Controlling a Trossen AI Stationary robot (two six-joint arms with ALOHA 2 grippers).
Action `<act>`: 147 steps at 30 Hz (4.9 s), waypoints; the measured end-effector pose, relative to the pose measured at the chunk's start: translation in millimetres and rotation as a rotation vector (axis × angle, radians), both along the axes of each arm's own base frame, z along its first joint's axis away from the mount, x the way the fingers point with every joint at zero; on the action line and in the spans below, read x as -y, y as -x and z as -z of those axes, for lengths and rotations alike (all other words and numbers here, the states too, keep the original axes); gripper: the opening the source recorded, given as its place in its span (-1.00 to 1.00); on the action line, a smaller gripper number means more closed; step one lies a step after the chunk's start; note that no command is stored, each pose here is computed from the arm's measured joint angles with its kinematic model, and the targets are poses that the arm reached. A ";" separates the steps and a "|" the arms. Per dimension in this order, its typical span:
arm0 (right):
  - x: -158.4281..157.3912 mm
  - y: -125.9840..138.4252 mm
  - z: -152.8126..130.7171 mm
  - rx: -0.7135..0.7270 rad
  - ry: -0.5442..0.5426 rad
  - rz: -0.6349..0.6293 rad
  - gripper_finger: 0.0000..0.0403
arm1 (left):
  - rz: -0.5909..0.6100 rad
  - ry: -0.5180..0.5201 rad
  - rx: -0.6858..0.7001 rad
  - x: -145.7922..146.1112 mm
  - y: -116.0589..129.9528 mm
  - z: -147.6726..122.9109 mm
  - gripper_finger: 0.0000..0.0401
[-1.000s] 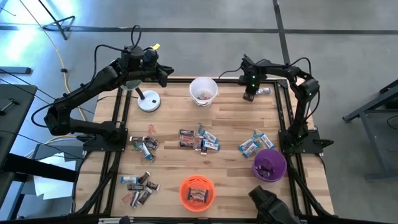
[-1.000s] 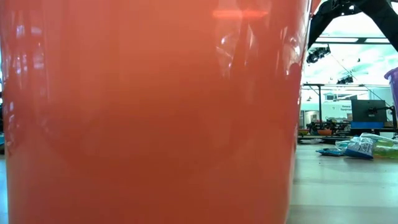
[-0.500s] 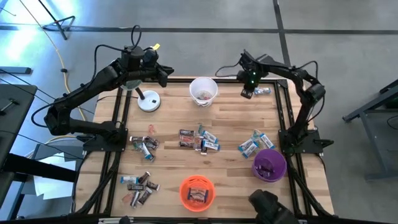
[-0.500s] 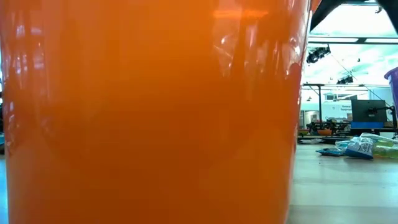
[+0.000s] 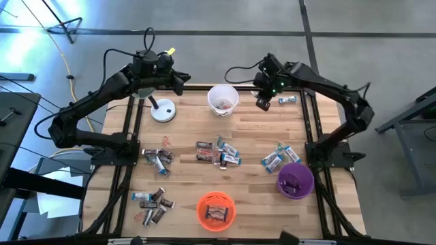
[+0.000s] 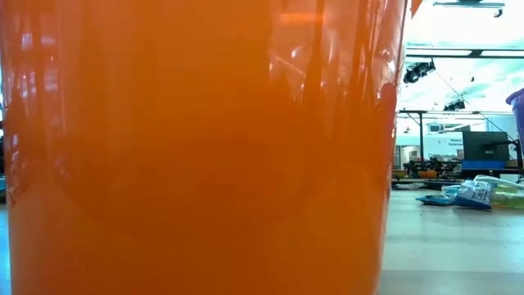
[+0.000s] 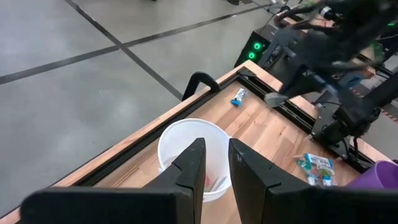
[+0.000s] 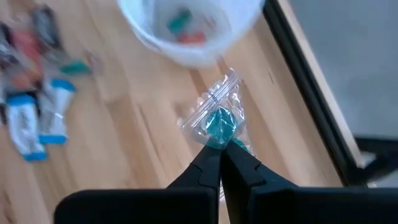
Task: Organize candy in baskets
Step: Put the blue gummy into the white bucket, then put the white chocolate bar into the orange bucket
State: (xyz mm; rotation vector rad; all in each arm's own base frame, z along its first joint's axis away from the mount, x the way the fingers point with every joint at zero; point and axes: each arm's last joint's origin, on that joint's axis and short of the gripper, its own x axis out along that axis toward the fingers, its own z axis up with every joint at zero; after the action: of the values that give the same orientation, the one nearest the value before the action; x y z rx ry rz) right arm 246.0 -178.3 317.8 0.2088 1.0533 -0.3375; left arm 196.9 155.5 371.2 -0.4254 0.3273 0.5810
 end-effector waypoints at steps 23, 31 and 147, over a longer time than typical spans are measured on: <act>-11.1 -94.9 39.3 0.234 0.100 -0.083 -0.99 | 0.034 -0.062 -0.038 0.0 0.1 0.2 -0.72; -2.3 -103.7 40.7 0.301 0.168 -0.128 -0.61 | 0.092 -0.061 -0.032 1.4 -0.6 0.2 -0.72; 117.9 75.1 192.5 -0.770 -0.296 0.135 -0.31 | 0.101 -0.091 -0.053 1.2 -0.4 0.6 -0.72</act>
State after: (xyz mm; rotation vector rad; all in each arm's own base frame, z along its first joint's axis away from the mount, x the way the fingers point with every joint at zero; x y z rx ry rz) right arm 171.0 -296.2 125.3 0.4353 1.8589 -0.3928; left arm 197.3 154.3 370.6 -0.3044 0.3696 0.5071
